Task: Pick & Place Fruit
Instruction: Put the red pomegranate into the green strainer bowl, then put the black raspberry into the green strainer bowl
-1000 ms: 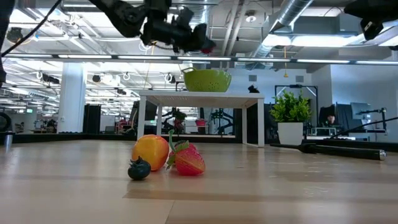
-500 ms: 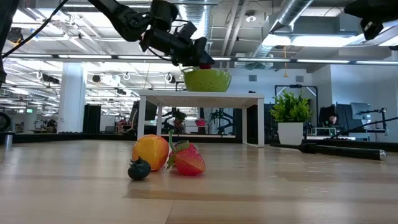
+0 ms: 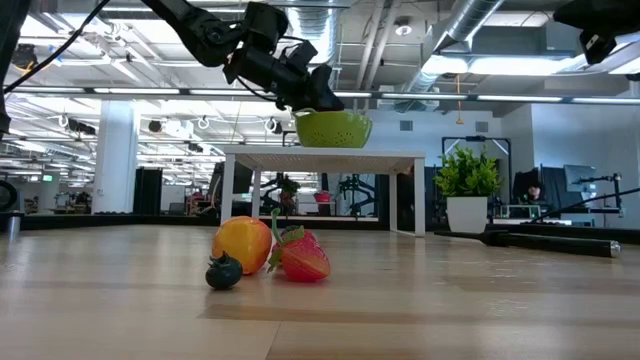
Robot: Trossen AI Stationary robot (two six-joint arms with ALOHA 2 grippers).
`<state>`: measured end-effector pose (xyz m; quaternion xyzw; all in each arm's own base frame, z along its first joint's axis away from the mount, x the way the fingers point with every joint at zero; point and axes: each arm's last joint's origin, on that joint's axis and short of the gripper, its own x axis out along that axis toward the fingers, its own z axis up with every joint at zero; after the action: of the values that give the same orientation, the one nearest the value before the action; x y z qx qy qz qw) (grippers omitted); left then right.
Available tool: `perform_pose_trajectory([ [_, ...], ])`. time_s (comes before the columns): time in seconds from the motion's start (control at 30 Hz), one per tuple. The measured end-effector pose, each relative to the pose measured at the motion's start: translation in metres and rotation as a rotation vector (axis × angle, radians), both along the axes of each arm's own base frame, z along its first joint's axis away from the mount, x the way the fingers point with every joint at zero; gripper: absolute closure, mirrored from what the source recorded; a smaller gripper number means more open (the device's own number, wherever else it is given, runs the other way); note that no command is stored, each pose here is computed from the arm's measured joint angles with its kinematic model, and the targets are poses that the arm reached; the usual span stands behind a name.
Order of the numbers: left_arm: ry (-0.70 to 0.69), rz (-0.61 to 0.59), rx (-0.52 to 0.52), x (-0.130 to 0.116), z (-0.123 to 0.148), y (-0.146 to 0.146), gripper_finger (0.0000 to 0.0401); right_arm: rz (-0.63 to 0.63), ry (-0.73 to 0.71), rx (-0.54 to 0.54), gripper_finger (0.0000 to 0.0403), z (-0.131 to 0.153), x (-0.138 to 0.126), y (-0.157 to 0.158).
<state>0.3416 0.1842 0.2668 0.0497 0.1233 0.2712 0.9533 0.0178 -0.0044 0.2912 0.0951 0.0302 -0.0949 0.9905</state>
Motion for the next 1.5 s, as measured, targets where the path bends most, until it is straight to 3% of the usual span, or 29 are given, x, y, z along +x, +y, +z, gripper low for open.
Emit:
perform_pose_trajectory([
  [0.33,0.005,-0.003,0.000,-0.001,0.001,-0.001,0.0139,0.000,0.000,0.000,0.0386,0.000,0.000,0.000],
  [0.7,-0.081,-0.029,0.046,-0.014,0.039,-0.019,0.0141,0.000,0.000,0.000,0.0386,0.000,0.000,0.000],
  [0.83,-0.097,-0.106,0.045,-0.018,0.054,-0.040,0.0146,0.000,0.000,0.000,0.0386,0.000,0.000,0.000],
  [1.03,-0.009,-0.288,-0.018,-0.022,0.061,-0.083,0.0152,0.000,0.000,0.000,0.0386,0.000,0.000,0.000],
  [1.3,0.136,-0.490,-0.083,-0.024,0.056,-0.142,0.0154,0.000,0.000,0.000,0.0386,0.000,0.000,0.000],
  [1.5,0.214,-0.632,-0.041,-0.023,0.050,-0.183,0.0160,0.000,0.000,0.000,0.0386,0.000,0.000,0.000],
])
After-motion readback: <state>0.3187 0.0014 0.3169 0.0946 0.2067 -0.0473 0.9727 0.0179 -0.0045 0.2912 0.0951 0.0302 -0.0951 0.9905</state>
